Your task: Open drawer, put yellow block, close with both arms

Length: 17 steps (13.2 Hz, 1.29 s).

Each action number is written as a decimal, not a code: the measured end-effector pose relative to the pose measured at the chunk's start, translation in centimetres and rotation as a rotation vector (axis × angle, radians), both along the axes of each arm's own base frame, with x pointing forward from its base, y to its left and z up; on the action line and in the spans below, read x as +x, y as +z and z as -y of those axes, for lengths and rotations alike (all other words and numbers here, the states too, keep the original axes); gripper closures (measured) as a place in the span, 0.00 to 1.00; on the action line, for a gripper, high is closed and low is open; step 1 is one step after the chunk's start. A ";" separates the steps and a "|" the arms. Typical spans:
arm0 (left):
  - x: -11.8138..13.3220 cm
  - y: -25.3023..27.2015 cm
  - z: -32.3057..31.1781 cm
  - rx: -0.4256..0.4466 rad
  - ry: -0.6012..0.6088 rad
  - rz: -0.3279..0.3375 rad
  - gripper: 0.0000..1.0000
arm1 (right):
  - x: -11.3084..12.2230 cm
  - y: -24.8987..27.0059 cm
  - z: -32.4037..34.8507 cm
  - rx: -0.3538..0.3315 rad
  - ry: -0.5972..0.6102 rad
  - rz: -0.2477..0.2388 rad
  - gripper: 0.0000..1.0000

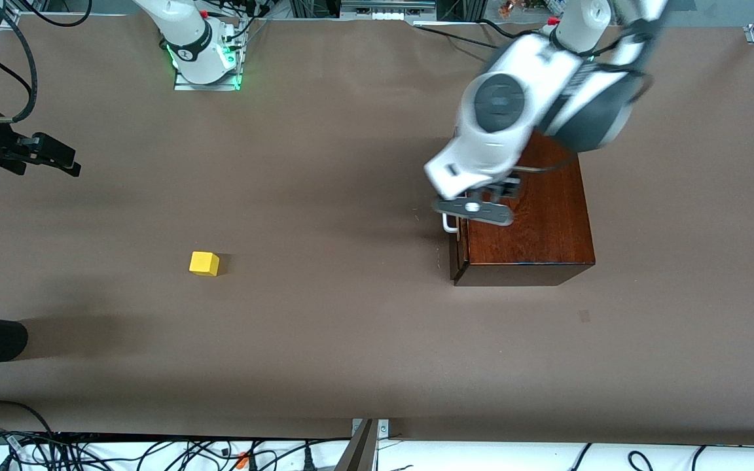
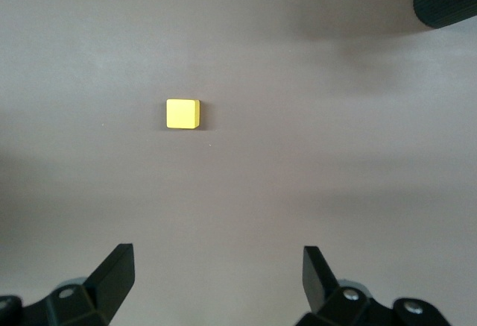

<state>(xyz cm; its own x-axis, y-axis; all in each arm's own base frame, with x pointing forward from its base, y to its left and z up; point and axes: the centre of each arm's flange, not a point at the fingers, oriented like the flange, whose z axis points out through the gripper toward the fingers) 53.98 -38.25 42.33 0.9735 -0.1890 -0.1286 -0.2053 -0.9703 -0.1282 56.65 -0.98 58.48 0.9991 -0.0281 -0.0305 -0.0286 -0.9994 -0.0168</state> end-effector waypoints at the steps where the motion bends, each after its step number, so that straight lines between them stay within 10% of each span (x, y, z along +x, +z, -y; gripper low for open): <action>1: -1.1 -1.9 2.7 0.032 0.014 0.034 0.00 | 0.0 0.0 0.0 0.000 0.000 0.000 0.00; 4: -4.4 -7.9 8.4 0.143 0.039 0.103 0.00 | 0.0 0.0 0.0 0.000 0.000 0.000 0.00; 17: -5.2 -13.6 7.2 0.306 0.023 0.117 0.00 | 0.0 0.0 0.0 0.000 0.000 -0.001 0.00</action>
